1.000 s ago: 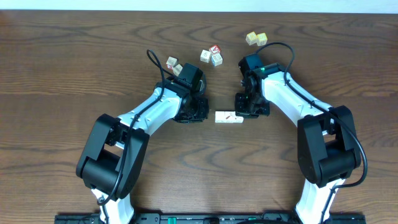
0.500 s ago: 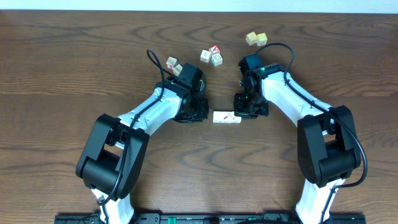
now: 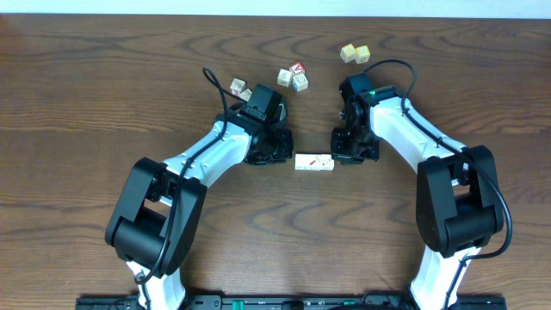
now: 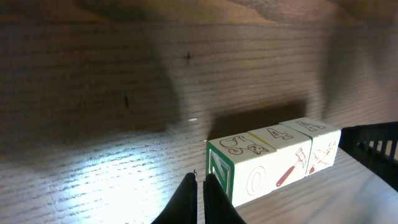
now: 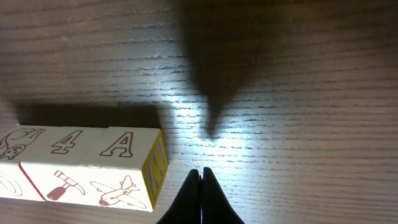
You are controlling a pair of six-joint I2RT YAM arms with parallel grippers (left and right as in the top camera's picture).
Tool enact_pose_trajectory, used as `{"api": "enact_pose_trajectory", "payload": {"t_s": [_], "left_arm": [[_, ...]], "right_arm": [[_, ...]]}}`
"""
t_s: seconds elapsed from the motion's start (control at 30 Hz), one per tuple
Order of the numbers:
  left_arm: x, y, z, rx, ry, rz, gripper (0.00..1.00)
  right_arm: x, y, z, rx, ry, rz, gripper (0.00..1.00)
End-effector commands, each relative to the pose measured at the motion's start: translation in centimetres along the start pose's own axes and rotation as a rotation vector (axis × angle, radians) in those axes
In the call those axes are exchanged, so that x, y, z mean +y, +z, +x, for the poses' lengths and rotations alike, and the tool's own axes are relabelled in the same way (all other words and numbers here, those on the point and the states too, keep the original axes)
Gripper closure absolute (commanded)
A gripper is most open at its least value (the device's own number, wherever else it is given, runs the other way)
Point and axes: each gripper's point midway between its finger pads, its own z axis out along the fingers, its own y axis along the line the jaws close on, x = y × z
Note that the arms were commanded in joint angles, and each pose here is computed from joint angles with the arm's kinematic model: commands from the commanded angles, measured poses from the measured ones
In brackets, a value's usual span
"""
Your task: Lift 3 blocks
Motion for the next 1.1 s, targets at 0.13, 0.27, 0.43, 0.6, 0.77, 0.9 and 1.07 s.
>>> {"api": "enact_pose_trajectory", "payload": {"t_s": [0.13,0.27,0.43,0.6,0.77,0.9,1.07], "left_arm": [[-0.3,1.0,0.8,0.038,-0.039,0.0,0.93],[-0.2,1.0,1.2,0.05,-0.04,-0.007,0.93],[0.0,1.0,1.2,0.047,-0.038,-0.018,0.93],[0.0,1.0,1.2,0.047,-0.038,-0.02,0.93],[0.3,1.2,1.2,0.046,-0.04,-0.028,0.93],[0.5,1.4,1.2,0.051,-0.043,-0.034,0.93],[0.5,1.5,1.3,0.053,-0.043,-0.035,0.93]], "right_arm": [[0.0,0.5,0.1,0.009,-0.014,-0.008,0.99],[-0.4,1.2,0.3,0.011,-0.029,-0.01,0.99],[-0.3,1.5,0.4,0.031,-0.022,-0.098,0.99],[0.6,0.9,0.0,0.044,-0.029,-0.234,0.99],[1.1,0.7,0.0,0.048,-0.026,-0.269,0.99],[1.4,0.7,0.2,0.057,-0.027,-0.287,0.99],[1.7,0.9,0.4,0.062,-0.028,-0.313,0.99]]}}
